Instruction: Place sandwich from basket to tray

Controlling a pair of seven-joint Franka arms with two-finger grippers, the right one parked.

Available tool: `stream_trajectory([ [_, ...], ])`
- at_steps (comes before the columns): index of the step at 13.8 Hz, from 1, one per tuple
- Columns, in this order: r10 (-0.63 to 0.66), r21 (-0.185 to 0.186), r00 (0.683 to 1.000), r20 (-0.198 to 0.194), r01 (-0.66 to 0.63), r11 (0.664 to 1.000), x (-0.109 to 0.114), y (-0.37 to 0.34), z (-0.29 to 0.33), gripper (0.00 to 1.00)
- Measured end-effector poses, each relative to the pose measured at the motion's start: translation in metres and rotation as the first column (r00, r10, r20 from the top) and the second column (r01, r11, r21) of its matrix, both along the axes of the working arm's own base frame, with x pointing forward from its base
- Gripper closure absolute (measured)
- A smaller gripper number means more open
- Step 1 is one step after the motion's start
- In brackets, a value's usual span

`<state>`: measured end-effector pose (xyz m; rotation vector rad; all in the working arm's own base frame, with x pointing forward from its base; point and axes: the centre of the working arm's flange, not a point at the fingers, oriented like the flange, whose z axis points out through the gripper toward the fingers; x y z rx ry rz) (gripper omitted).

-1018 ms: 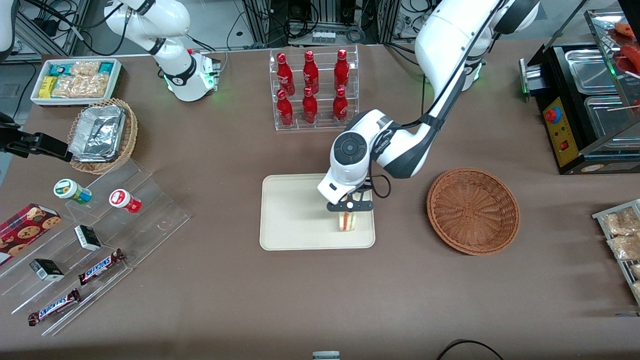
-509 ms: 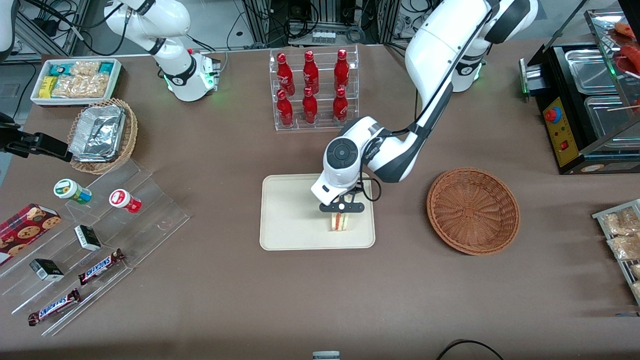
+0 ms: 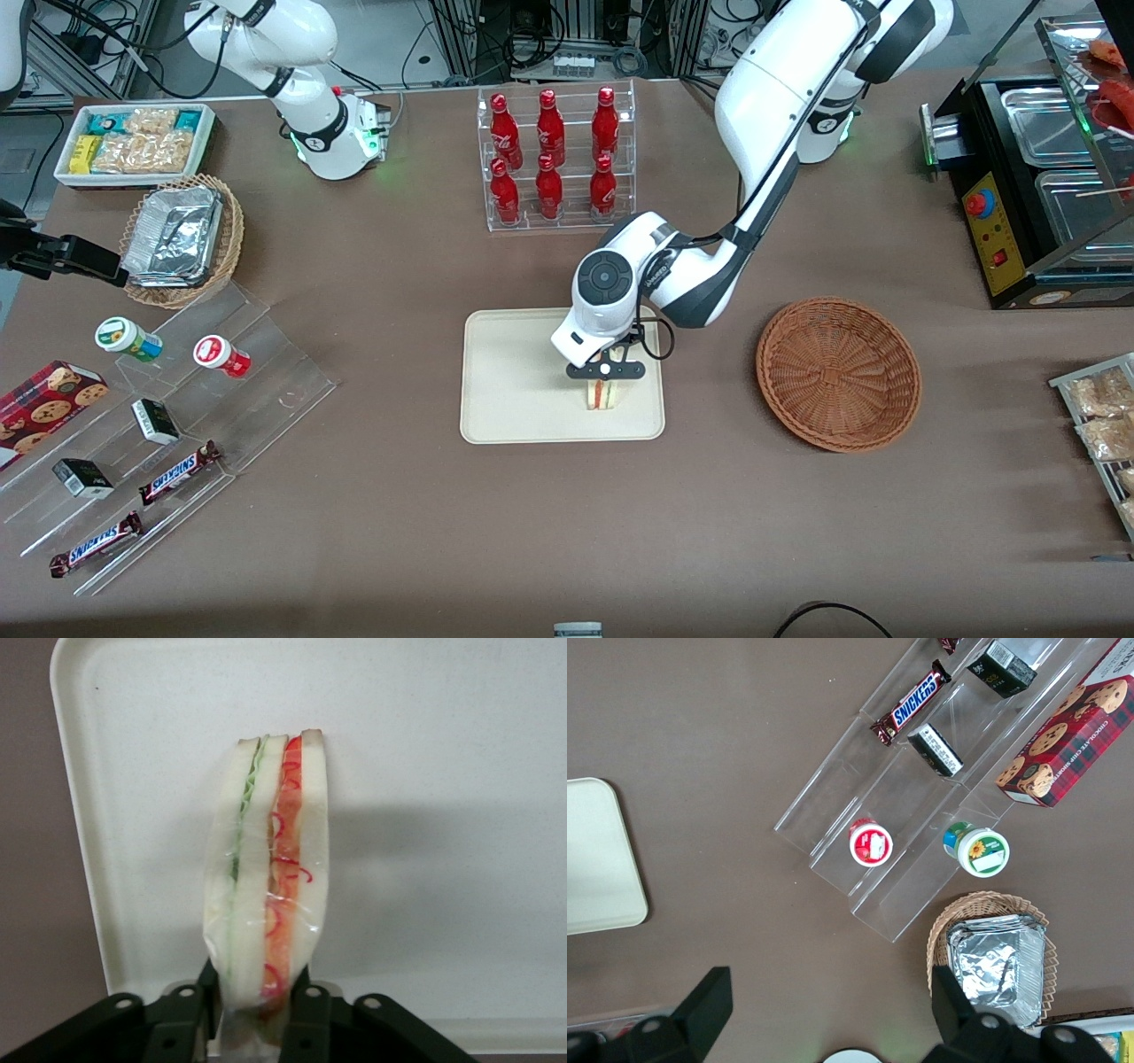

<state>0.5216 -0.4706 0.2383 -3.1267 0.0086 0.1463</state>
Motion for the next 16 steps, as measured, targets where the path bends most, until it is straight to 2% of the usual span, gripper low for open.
stream_trajectory([
  [5,0.085,-0.029,0.996,0.037,-0.084,0.996,0.012,-0.007,0.023,0.07],
  [6,0.109,-0.038,0.993,0.046,-0.107,0.994,0.016,-0.008,0.03,0.0],
  [8,0.142,-0.051,0.988,0.065,-0.138,0.989,0.024,-0.006,0.048,0.0],
  [10,0.164,-0.045,0.984,0.077,-0.161,0.986,0.032,0.005,0.074,0.0],
  [14,0.231,-0.054,0.967,0.112,-0.226,0.973,0.06,0.053,0.142,0.0],
  [16,0.232,-0.037,0.967,0.109,-0.229,0.973,0.068,0.076,0.161,0.0],
])
